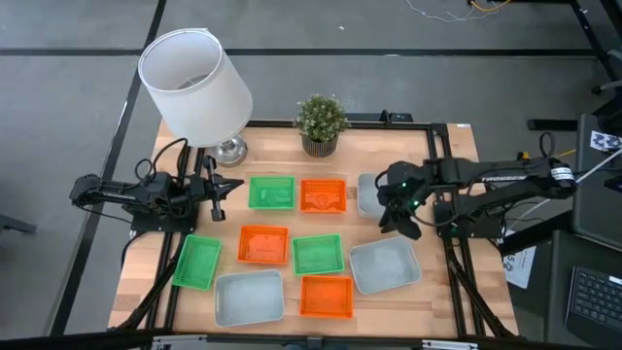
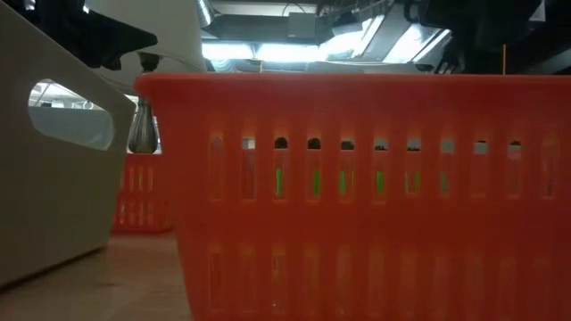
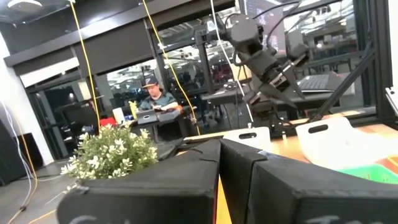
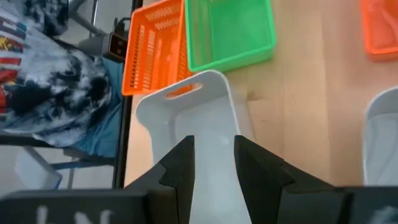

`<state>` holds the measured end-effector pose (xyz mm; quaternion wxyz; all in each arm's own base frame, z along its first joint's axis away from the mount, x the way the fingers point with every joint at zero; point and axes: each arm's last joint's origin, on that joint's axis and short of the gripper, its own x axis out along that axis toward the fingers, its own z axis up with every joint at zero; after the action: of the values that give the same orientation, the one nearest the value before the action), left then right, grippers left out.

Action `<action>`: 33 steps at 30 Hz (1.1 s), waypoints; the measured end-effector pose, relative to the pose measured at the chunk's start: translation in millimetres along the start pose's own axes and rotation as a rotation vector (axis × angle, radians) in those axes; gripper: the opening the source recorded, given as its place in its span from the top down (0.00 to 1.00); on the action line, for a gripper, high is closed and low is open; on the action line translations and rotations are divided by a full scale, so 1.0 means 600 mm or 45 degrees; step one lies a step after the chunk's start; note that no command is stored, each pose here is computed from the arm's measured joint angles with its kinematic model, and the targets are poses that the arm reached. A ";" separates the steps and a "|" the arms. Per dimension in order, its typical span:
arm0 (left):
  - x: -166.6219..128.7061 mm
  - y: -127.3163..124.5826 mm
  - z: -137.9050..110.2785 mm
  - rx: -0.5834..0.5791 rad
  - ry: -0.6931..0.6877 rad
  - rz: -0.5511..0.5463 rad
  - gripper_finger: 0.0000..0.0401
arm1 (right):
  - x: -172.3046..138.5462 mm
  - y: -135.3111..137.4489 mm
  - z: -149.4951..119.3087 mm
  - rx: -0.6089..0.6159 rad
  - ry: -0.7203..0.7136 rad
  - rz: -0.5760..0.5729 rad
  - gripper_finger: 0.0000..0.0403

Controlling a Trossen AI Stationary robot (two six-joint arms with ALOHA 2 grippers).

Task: Stack baskets by color
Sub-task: Stack the bottom right gray bin on the top of the gray bin

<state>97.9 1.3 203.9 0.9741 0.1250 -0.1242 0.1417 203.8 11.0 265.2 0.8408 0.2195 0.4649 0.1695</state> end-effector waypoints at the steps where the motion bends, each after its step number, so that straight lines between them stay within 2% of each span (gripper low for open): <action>1: 0.000 0.000 0.000 0.000 0.000 0.000 1.00 | 0.004 0.002 0.000 -0.013 0.007 -0.011 0.72; 10: 0.000 0.000 0.000 -0.002 0.000 0.000 1.00 | 0.040 0.010 -0.003 -0.063 0.077 -0.187 0.72; 19: 0.000 0.000 0.000 -0.002 0.000 0.000 1.00 | 0.071 0.015 -0.007 -0.058 0.171 -0.212 0.72; 29: 0.000 0.000 0.000 -0.021 0.002 -0.001 1.00 | 0.078 0.014 -0.007 -0.064 0.192 -0.219 0.72; 33: 0.000 0.000 0.000 -0.035 0.003 -0.001 1.00 | 0.080 0.010 -0.007 -0.111 0.175 -0.323 0.72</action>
<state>98.0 1.3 203.6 0.9759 0.1116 -0.1251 0.1395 224.2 40.4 232.7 0.8305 0.1100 0.5374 0.0966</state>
